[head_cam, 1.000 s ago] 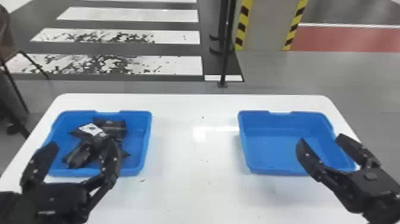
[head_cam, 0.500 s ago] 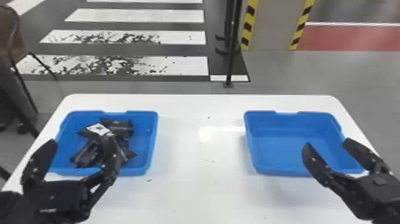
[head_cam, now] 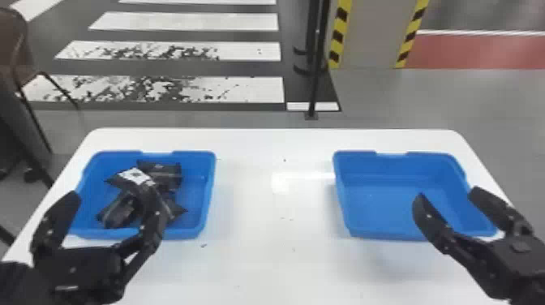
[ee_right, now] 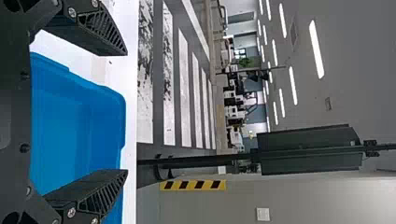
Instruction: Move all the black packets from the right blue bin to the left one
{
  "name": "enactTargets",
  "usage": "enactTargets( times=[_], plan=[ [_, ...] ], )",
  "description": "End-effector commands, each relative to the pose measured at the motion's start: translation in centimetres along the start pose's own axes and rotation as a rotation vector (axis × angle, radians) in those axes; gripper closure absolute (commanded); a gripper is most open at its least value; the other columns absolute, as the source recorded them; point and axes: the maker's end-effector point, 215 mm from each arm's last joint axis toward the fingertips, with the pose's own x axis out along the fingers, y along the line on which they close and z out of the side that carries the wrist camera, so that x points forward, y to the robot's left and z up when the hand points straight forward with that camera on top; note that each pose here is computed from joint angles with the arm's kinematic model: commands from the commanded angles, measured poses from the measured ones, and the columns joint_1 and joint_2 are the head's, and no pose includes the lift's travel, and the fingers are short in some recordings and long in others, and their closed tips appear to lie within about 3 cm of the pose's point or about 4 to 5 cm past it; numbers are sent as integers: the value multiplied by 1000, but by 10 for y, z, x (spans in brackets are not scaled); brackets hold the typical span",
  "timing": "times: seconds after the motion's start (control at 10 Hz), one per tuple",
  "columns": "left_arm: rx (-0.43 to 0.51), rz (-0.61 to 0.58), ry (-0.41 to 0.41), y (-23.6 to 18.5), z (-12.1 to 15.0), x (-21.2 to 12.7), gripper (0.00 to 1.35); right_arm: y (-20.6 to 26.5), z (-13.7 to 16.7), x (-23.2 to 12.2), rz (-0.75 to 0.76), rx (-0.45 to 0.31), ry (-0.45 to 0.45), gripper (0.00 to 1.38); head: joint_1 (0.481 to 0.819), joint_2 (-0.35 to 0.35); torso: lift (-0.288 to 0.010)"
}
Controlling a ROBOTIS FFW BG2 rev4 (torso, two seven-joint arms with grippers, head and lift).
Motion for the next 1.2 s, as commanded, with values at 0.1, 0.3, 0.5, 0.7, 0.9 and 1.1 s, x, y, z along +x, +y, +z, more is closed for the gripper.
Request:
enactTargets(
  times=[0.1,0.3,0.5,0.7,0.9,1.1],
  plan=[
    [-3,-2,3,-1,-1,0,-2,0,1,0,0,0,-1,136,695,-8,-140],
    [-15,-5,-1,-1,0,0,-2,1,2,0,0,-1,-3,136,695,-9,-140],
    [-19,-6,-1,-2,1,0,-2,1,4,0,0,-3,-8,136,695,-10,-140],
    [-21,-12,-1,-3,1,2,-2,2,6,0,2,-2,-13,136,695,-11,-140],
    [-15,-15,-2,-1,1,3,-2,1,8,0,0,-3,-18,136,695,-12,-140],
    [-17,-17,-4,-2,1,3,-2,1,8,0,-1,-2,-18,136,695,-10,-140]
  ],
)
